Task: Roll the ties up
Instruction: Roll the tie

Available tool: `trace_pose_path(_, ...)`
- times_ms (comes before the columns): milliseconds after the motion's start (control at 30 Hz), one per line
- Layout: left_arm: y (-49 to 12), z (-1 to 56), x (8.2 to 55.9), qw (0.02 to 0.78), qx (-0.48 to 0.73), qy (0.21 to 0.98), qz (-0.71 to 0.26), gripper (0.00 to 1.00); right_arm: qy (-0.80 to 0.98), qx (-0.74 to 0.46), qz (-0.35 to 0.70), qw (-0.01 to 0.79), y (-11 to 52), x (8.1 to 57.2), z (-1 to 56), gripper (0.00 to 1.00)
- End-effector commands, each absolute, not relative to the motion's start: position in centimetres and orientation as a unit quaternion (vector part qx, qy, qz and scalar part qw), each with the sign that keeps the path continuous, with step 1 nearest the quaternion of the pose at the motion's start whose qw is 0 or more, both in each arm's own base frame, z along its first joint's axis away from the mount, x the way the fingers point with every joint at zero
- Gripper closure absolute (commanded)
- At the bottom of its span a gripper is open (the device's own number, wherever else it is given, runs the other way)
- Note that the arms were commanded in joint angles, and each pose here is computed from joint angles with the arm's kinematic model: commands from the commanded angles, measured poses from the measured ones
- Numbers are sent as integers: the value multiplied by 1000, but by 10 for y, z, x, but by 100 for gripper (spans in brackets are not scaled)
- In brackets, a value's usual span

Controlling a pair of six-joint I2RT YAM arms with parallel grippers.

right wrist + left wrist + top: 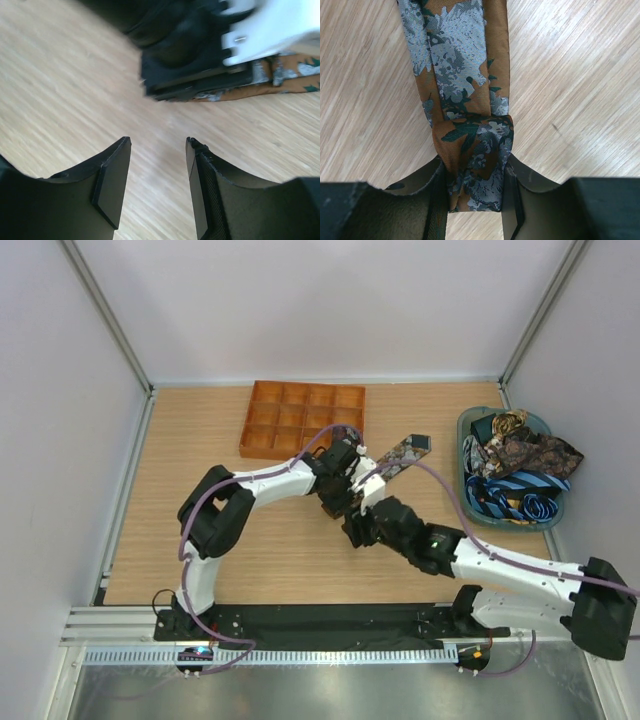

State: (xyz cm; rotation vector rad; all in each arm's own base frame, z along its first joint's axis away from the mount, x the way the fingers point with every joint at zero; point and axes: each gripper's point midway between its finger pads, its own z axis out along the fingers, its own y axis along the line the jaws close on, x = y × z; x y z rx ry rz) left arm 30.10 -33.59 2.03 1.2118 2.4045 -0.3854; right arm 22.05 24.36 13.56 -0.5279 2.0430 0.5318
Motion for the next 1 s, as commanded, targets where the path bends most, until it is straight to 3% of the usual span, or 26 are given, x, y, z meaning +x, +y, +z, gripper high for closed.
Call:
trace_pose_path(0,-287,-21,259,67,417,903,-85,67,812,-273,128,500,250,216,134,45)
trace_pose_path(200,-286,-21,254,47,413,906,-86,67,772,-386,48,503,300,190,134,45)
trace_pose_path(367,-283,-21,250,32,411,907,-84,67,754,-460,-94,460,315,193,101,44)
trace_pose_path(667,-287,-20,247,19,411,907,-90,67,723,-499,-257,402,340,223,71,38)
trace_pose_path(967,-289,-14,244,1,411,907,-95,67,699,-513,-329,374,336,245,58,35)
